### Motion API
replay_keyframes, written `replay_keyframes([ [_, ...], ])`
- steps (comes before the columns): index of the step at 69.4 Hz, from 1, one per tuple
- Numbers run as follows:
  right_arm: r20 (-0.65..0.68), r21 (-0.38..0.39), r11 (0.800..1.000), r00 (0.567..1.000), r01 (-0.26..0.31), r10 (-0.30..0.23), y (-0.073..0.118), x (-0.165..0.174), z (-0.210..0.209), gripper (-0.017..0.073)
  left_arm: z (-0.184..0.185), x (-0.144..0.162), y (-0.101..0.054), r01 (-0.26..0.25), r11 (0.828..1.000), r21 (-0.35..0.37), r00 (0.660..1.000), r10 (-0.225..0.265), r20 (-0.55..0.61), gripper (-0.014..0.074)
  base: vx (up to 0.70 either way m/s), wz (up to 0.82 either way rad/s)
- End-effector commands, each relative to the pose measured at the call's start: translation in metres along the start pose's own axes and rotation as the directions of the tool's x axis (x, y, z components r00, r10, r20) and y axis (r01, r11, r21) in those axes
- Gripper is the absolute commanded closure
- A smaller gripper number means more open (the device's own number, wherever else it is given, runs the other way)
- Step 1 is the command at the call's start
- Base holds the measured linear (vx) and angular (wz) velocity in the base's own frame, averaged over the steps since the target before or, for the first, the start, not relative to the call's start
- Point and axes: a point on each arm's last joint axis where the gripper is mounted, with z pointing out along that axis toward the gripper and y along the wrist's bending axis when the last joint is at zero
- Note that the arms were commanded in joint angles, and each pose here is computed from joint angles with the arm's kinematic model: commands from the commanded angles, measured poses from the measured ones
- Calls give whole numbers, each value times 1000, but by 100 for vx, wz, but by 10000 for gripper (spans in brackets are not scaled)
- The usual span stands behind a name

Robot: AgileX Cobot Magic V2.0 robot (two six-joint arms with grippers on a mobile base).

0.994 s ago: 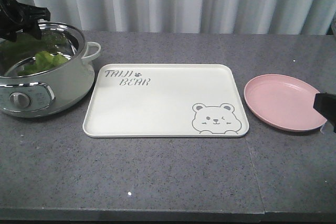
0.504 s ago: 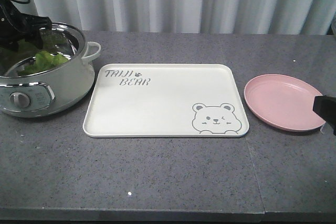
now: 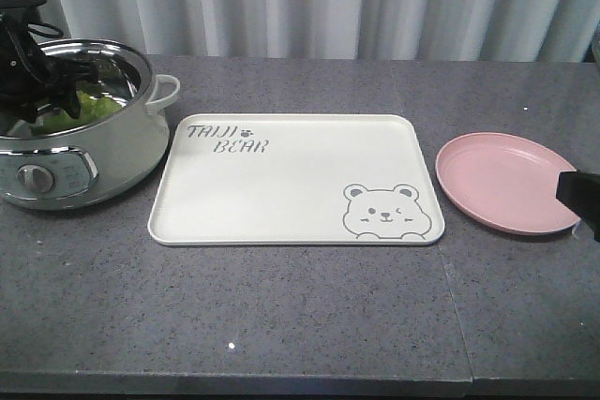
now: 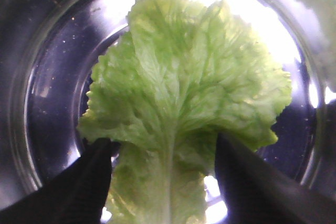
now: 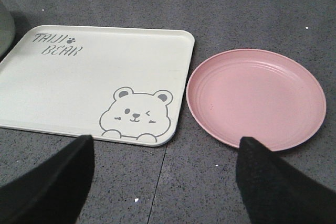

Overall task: Transfer vegetables to tray and serve
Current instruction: 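Close the left gripper on the lettuce leaf stem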

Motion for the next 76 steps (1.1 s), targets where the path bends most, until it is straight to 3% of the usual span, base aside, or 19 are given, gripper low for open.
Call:
replay_keyframes([
  [1, 83, 4, 1000, 997, 1, -2, 1, -13, -6, 15, -34, 1, -1, -1, 1000, 10, 998, 0, 64, 181, 0, 0],
  [35, 61, -1, 1000, 998, -2, 2, 1, -11, -5, 15, -16, 8, 0, 1, 1000, 4, 1000, -1, 3, 183, 0, 0],
  [48, 61, -1, 1000, 998, -5, 5, 1, -11, -5, 15, -5, 8, -2, 12, 999, 31, 1000, -11, -23, 183, 0, 0],
  [56, 61, -1, 1000, 998, -7, 7, 1, -11, -5, 15, -5, 8, -2, -4, 1000, 26, 1000, 5, -22, 198, 0, 0],
  [63, 61, -1, 1000, 998, -7, 7, 1, -11, -5, 15, -5, 8, -2, -16, 1000, 26, 1000, 16, -22, 279, 0, 0],
  [76, 62, -3, 1000, 998, -9, 9, 1, -11, -5, 15, -5, 8, -2, -27, 999, 26, 999, 27, -21, 583, 0, 0],
])
